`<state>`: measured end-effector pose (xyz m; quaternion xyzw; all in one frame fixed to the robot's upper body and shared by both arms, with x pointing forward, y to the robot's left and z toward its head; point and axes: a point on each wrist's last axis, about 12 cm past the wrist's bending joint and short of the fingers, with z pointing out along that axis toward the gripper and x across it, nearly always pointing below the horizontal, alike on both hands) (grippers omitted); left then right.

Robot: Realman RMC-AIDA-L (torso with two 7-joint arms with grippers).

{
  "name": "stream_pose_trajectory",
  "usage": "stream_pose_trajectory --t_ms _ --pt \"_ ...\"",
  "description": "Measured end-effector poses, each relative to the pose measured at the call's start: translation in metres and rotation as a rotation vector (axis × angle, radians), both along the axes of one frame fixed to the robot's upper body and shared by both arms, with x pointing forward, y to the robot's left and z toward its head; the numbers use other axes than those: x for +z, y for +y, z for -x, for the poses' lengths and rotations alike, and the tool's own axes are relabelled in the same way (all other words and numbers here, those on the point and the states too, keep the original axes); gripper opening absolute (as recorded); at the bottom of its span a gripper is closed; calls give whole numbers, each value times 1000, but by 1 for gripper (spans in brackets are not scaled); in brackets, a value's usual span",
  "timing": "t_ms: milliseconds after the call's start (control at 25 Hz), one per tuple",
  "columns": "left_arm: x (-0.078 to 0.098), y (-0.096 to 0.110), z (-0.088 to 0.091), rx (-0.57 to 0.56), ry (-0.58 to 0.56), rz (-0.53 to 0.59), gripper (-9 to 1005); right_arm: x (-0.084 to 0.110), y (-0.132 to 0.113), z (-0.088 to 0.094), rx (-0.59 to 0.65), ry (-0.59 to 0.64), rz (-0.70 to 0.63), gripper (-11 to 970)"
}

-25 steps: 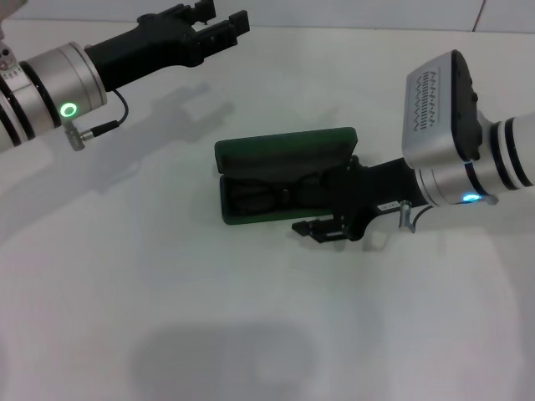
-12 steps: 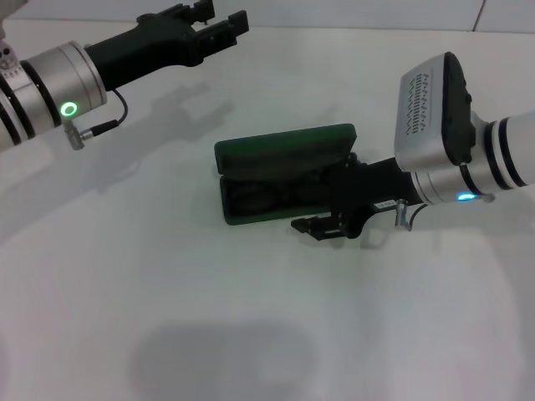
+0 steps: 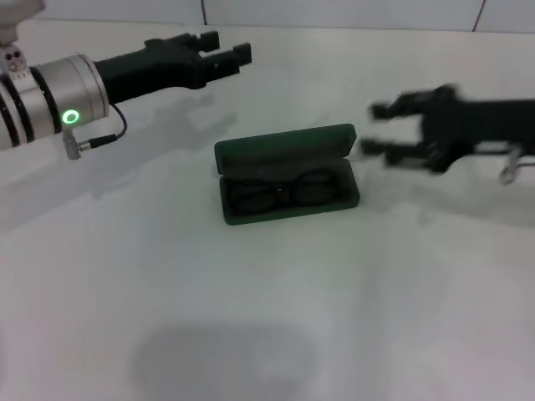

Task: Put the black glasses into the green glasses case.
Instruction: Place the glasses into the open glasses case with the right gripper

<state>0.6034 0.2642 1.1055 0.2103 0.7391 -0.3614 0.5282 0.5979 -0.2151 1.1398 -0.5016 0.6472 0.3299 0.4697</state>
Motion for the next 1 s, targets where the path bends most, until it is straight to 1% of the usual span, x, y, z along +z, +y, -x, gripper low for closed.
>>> stream_pose_trajectory --t_ms 40,80,200,280,360,560,680,760,800,880,960,1000 --pt "0 -3 -4 -10 43 -24 711 3 -15 0 -56 -9 -49 528" --pt "0 -3 -5 -12 51 -29 711 4 -29 1 -116 -21 -102 528" --pt "3 -9 -11 -34 97 -63 712 3 -60 4 -280 -70 -230 528" --pt "5 -15 -16 -62 134 -98 712 -1 -76 10 -373 -105 -319 528" --pt "9 -26 -22 -101 173 -140 712 -8 -86 14 -437 -140 -379 528" --pt "14 -34 -27 -125 174 -163 712 -14 -88 16 -460 -148 -374 528" --pt "15 -35 -27 -131 162 -159 712 -15 -87 15 -465 -146 -363 528" --pt "18 -32 -23 -169 150 -155 712 -14 -88 14 -467 -150 -360 528" --pt "20 -30 -17 -210 133 -152 712 -14 -88 14 -468 -154 -358 528" --pt "21 -21 -1 -301 92 -144 711 -13 -88 13 -466 -161 -356 528" --pt "21 -10 21 -395 40 -136 711 -11 -88 12 -465 -168 -355 528" --pt "20 -7 27 -422 30 -135 711 -11 -89 12 -465 -171 -354 528"
